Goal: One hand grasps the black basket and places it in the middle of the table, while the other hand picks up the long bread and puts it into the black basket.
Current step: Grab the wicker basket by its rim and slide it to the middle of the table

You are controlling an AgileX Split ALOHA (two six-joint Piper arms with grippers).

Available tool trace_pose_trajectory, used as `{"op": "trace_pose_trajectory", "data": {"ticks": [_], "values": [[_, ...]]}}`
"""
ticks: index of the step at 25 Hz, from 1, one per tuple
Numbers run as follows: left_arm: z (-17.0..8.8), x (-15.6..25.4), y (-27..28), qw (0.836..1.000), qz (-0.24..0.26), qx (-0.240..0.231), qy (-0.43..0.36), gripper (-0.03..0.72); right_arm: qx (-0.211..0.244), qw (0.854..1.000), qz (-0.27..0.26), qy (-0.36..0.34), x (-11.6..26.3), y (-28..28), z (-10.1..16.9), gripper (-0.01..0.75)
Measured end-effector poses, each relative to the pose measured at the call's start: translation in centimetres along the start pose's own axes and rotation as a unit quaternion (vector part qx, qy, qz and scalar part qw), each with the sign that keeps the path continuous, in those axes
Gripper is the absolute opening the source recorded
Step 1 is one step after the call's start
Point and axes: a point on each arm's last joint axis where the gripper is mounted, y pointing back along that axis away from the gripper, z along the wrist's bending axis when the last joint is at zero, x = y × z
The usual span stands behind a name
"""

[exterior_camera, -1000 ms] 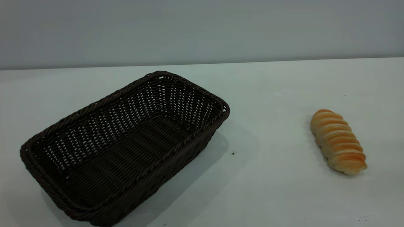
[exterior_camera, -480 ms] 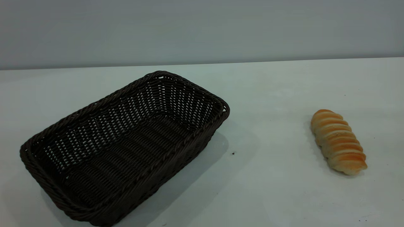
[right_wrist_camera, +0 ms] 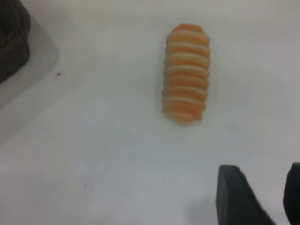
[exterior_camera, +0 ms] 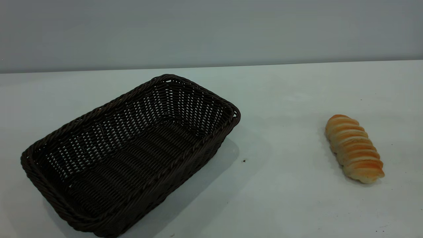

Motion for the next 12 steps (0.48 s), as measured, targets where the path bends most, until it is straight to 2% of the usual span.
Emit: {"op": "trace_pose_trajectory", "data": {"ticks": [5, 10, 12], "values": [[-0.8, -1.2, -3.6, 0.997, 0.019, -0.007, 0.073, 0.532, -0.001, 1.0, 0.006, 0.009, 0.1, 0.0, 0.0, 0.238], [-1.7, -1.7, -6.0, 0.991, 0.027, 0.014, 0.128, 0.532, -0.001, 1.0, 0.006, 0.01, 0.1, 0.0, 0.0, 0.238], [-2.3, -1.6, -6.9, 0.991, 0.032, 0.019, 0.128, 0.532, -0.001, 1.0, 0.006, 0.01, 0.1, 0.0, 0.0, 0.238]]}}
